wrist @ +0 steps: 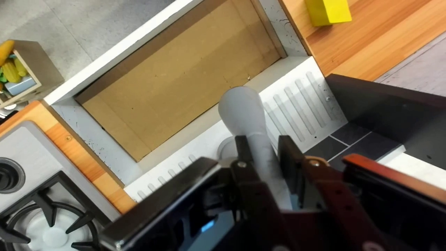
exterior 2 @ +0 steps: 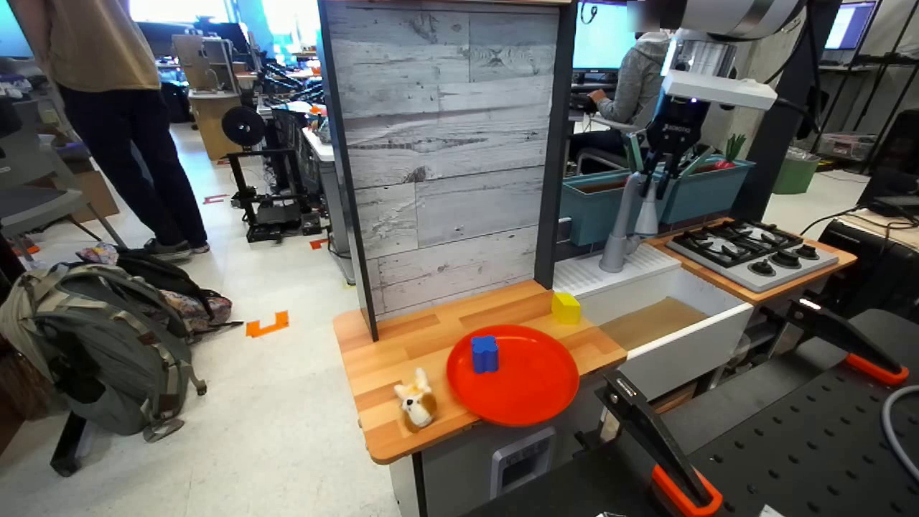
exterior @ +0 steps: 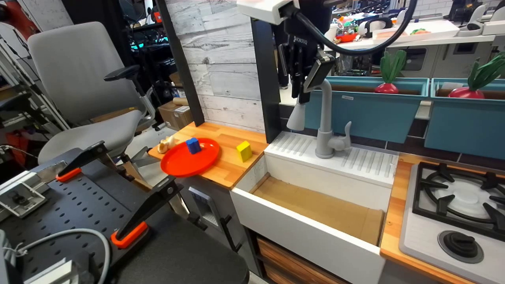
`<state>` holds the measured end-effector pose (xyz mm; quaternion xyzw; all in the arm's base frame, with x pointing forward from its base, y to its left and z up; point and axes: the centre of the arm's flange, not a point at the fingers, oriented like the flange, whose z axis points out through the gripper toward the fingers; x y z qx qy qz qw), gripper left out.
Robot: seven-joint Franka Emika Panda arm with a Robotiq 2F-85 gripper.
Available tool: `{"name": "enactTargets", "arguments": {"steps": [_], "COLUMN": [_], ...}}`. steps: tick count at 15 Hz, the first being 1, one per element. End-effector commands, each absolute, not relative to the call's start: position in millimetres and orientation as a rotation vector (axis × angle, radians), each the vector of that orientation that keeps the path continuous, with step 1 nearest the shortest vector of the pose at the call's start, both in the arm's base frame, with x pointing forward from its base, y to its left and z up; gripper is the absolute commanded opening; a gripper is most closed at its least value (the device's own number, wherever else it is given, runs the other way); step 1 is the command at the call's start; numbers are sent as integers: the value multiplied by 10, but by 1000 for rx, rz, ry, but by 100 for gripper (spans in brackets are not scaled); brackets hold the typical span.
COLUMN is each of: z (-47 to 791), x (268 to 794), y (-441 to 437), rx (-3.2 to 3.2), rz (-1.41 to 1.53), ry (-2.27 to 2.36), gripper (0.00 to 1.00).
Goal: Turn the faucet to the left
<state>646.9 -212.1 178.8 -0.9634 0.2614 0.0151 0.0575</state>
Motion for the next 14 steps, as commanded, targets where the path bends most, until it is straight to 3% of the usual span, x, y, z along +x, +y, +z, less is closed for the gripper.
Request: {"name": "enactTargets", "arguments": {"steps": [1, 14], "z": [1745, 1775], "x": [6612, 6961], "y": [-2072, -1690], "rx": [-2800, -2597], "rz": [-22, -72], "ry": [861, 958], "gripper": [6, 6]}}
